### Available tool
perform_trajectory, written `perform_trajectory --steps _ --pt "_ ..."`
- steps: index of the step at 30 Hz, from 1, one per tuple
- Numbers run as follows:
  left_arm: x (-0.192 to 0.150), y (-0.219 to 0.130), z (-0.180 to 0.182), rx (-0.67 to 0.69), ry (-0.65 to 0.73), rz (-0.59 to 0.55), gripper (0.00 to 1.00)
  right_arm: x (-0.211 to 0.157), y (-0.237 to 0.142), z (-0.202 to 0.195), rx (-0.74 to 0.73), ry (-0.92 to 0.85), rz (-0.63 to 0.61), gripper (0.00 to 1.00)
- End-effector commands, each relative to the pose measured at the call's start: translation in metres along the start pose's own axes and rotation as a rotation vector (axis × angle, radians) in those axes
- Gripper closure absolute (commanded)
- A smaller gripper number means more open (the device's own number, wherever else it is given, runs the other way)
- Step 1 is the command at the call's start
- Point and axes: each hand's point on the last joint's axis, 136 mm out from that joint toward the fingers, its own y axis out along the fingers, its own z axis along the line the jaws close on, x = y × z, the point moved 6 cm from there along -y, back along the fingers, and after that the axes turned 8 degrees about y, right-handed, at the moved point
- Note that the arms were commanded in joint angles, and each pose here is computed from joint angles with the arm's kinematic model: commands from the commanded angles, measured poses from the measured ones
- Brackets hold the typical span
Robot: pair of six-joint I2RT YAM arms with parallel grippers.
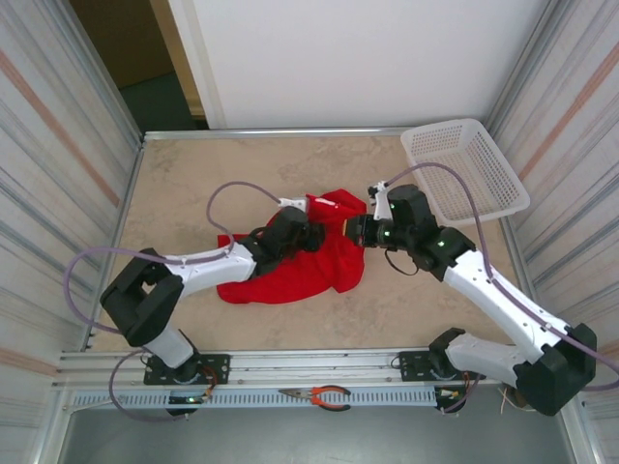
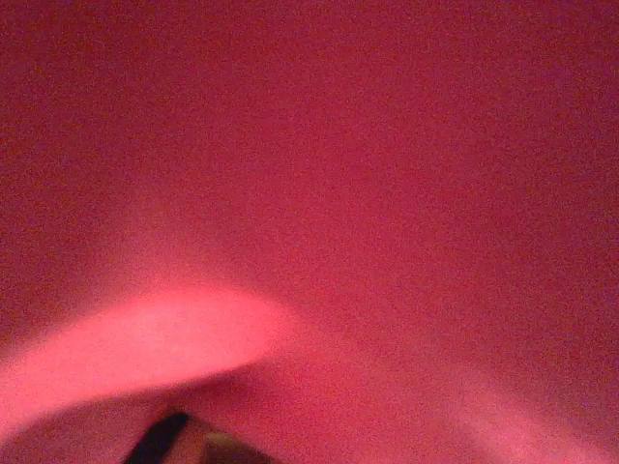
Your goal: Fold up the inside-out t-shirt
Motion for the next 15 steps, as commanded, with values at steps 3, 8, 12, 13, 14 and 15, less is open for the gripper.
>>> perform_trajectory --steps 3,8,12,13,14,15 --pt "0.045 -0.04 -0.032 -0.396 0.128 -0.032 1.0 0.013 0.013 -0.017 -0.008 0.09 -0.026 1.0" --pt "0.057 -0.089 -0.057 -0.699 0.229 -0.037 1.0 0.023 0.04 -0.06 -0.2 0.123 -0.068 1.0" --pt "0.065 -0.118 -0.065 -0.846 0.245 -0.081 1.0 0.025 0.062 -0.094 -0.357 0.132 -0.064 0.9" --pt "0.069 -0.122 -0.066 -0.873 0.243 -0.094 1.0 0.025 0.066 -0.099 -0.382 0.123 -0.047 0.71" --pt "0.07 -0.124 -0.065 -0.887 0.238 -0.097 1.0 0.023 0.066 -0.101 -0.405 0.115 -0.031 0.59" --pt "0.072 -0.126 -0.066 -0.899 0.238 -0.102 1.0 0.022 0.063 -0.1 -0.419 0.099 -0.025 0.5"
